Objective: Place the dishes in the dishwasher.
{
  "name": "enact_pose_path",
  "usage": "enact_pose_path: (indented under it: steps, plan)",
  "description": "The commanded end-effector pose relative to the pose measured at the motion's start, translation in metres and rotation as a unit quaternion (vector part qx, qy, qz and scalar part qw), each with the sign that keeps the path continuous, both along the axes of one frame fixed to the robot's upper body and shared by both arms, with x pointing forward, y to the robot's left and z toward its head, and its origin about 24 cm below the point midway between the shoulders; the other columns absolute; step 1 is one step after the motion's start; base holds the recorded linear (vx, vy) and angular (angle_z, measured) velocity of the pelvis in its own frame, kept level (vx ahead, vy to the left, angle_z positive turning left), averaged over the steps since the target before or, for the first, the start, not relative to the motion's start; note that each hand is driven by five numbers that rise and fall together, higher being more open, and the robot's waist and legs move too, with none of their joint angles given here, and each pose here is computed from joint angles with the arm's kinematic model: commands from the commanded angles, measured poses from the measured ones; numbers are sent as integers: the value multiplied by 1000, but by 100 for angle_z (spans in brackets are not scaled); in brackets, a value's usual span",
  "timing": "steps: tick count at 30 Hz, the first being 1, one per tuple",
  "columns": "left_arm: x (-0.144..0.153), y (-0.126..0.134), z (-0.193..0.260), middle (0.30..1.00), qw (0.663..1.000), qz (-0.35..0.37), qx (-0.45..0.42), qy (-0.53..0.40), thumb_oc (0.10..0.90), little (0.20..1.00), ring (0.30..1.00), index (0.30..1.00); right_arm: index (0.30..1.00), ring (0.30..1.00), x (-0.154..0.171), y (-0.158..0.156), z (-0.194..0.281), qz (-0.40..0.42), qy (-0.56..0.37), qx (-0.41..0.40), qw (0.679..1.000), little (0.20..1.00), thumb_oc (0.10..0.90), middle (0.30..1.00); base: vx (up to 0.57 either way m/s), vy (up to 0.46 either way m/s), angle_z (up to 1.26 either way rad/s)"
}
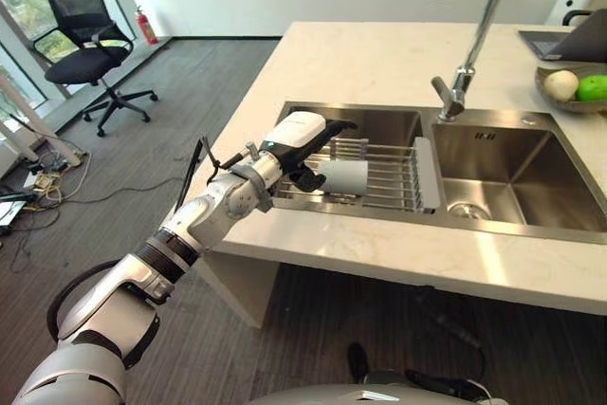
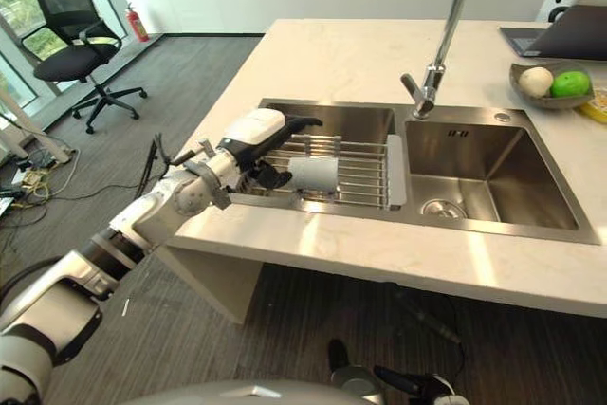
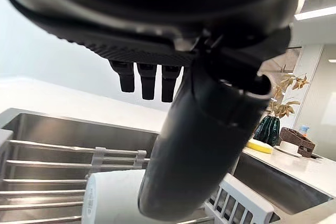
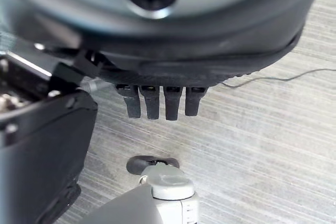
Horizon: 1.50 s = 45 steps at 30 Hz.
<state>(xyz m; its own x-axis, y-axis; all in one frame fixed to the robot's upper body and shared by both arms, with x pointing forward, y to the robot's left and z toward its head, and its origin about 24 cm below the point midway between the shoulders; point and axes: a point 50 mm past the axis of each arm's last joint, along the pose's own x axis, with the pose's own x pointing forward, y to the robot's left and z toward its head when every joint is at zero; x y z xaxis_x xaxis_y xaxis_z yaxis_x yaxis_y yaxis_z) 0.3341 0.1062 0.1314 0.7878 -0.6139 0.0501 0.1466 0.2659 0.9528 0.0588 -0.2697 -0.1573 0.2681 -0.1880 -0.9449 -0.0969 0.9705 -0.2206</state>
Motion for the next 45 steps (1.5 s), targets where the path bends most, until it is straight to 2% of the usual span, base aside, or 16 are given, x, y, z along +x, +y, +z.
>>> enact_pose_path:
  steps: [1, 10, 15, 29, 36, 43, 44, 45]
  plan:
    - [12, -5, 49, 900, 996, -8, -25, -88, 800, 900, 900, 900, 900, 900, 8, 1, 1, 25, -14, -2, 1000, 900, 800, 900, 10, 2, -9]
    - [23, -18, 38, 900, 997, 11, -14, -77, 800, 900, 900, 900, 900, 900, -1, 3, -1, 8, -7, 0, 1000, 900, 800, 900, 1, 4, -8]
    - [31, -17, 29, 900, 997, 33, 22, -72, 800, 900, 900, 900, 900, 900, -6, 3, -1, 3, -4, 1, 1000, 900, 800, 900, -6, 5, -10]
    - [50, -9, 14, 900, 993, 101, 48, -44, 800, 900, 900, 900, 900, 900, -11, 3, -2, 8, 6, -2, 1000, 900, 800, 900, 2, 7, -7]
    - [60, -3, -3, 900, 988, 136, 77, 15, 800, 900, 900, 900, 900, 900, -11, 5, -3, 23, 13, -1, 1000, 900, 800, 900, -1, 1, -1]
    - [58, 17, -48, 900, 966, 197, 111, 127, 800, 900, 900, 900, 900, 900, -9, 7, -4, 37, 26, 4, 999, 900, 800, 900, -4, -1, -2]
    - [56, 20, -56, 300, 961, 199, 130, 138, 400, 300, 300, 300, 900, 900, -8, 8, -4, 43, 29, 6, 999, 900, 800, 900, -7, -2, -11]
    - [56, 24, -59, 300, 959, 208, 131, 139, 400, 300, 300, 300, 900, 900, -7, 9, -4, 45, 29, 7, 999, 900, 800, 900, 0, 2, -8]
